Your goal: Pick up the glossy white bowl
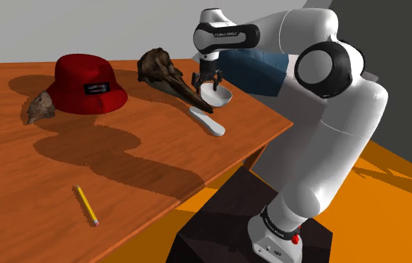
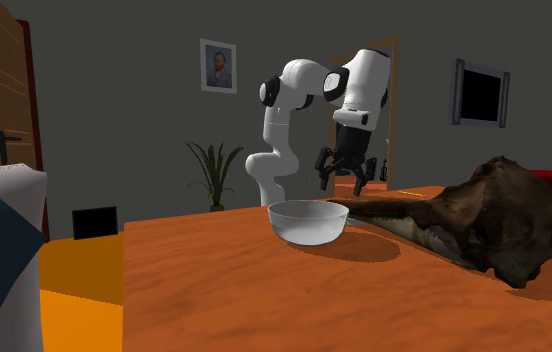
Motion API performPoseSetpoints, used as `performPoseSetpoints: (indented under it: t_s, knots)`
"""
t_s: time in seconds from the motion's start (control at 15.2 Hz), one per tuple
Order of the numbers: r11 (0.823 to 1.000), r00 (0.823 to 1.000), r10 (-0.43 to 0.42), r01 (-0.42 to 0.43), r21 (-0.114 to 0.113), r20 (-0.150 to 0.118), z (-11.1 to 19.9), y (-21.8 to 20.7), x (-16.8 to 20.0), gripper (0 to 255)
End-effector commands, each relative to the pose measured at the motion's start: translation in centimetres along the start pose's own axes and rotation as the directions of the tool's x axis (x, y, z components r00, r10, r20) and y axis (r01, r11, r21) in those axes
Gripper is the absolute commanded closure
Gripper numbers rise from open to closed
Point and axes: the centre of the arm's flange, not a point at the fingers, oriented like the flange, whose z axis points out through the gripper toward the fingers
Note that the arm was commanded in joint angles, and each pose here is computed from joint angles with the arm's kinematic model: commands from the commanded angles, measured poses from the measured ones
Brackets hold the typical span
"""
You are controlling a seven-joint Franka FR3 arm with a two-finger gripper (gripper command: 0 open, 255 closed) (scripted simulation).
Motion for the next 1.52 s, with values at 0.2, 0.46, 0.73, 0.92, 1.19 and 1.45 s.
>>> performPoseSetpoints:
  t_s: [0.2,0.46,0.73,0.92,1.19,1.45]
  knots:
    - [0.998,0.999,0.049,-0.049,-0.037,-0.003,1.7,1.4,5.5,0]
    - [0.998,0.999,0.049,-0.049,-0.037,-0.003,3.8,1.0,5.7,0]
    - [0.998,0.999,0.049,-0.049,-0.037,-0.003,5.6,0.6,5.9,0]
    - [0.998,0.999,0.048,-0.048,-0.036,-0.003,5.6,0.3,6.4,255]
    - [0.998,0.999,0.048,-0.049,-0.036,-0.003,4.6,0.2,6.5,255]
    - [0.998,0.999,0.049,-0.049,-0.037,-0.003,5.6,0.6,5.9,255]
